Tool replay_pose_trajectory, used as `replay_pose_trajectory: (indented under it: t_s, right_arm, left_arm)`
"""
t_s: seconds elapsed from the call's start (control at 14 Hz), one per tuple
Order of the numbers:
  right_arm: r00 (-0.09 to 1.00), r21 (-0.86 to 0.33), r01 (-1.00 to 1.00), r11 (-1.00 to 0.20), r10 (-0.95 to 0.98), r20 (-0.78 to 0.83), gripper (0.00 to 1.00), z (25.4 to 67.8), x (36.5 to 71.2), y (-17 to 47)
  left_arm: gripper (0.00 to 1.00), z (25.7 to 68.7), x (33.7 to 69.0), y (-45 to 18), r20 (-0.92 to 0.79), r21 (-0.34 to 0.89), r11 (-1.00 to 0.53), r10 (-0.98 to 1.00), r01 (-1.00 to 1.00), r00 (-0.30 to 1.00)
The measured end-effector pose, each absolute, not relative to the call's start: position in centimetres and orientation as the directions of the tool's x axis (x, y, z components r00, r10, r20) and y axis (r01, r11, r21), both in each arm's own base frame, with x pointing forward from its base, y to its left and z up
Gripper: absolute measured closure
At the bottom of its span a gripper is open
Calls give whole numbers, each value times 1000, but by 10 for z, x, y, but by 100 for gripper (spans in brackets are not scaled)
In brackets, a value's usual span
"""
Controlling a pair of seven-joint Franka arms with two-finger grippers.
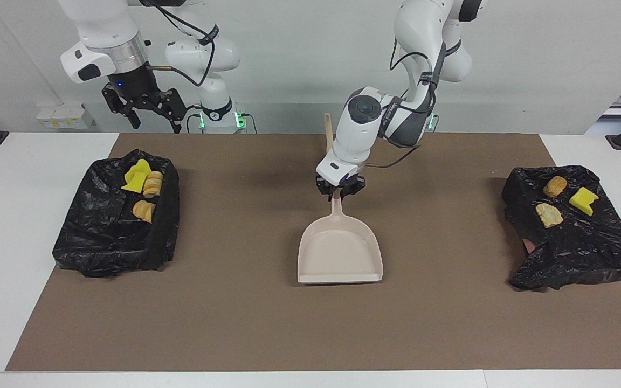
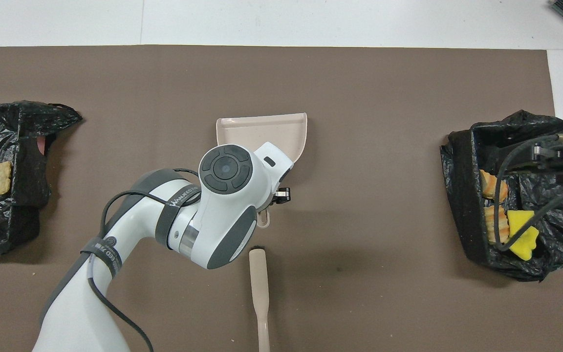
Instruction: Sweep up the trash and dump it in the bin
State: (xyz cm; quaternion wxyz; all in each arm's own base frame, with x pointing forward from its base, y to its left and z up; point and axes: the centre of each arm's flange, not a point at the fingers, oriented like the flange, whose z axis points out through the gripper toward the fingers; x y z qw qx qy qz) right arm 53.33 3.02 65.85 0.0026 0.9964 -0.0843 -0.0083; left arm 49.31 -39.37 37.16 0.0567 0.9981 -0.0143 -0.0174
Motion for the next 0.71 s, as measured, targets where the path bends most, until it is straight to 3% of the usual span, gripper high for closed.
replay_pose_trajectory:
  t_s: [0.14, 0.21, 0.57, 0.71]
  right_arm:
    - [986, 7, -168, -986, -168, -16, 0, 659, 533, 30]
    - [986, 7, -168, -986, -169, -16, 0, 659, 533, 30]
    - [985, 6, -169, -986, -169, -16, 0, 659, 533, 30]
    - [985, 6, -169, -986, -169, -16, 0, 659, 533, 30]
  left_arm:
    - [69, 364, 492, -394, -33, 113, -993, -25, -21, 999]
    - [64, 365, 493, -394, -32, 114, -993, -6, -2, 999]
    - [5, 388, 512, -369, -6, 131, -987, 95, 95, 995]
    - [0, 413, 534, -340, 12, 146, -978, 150, 147, 989]
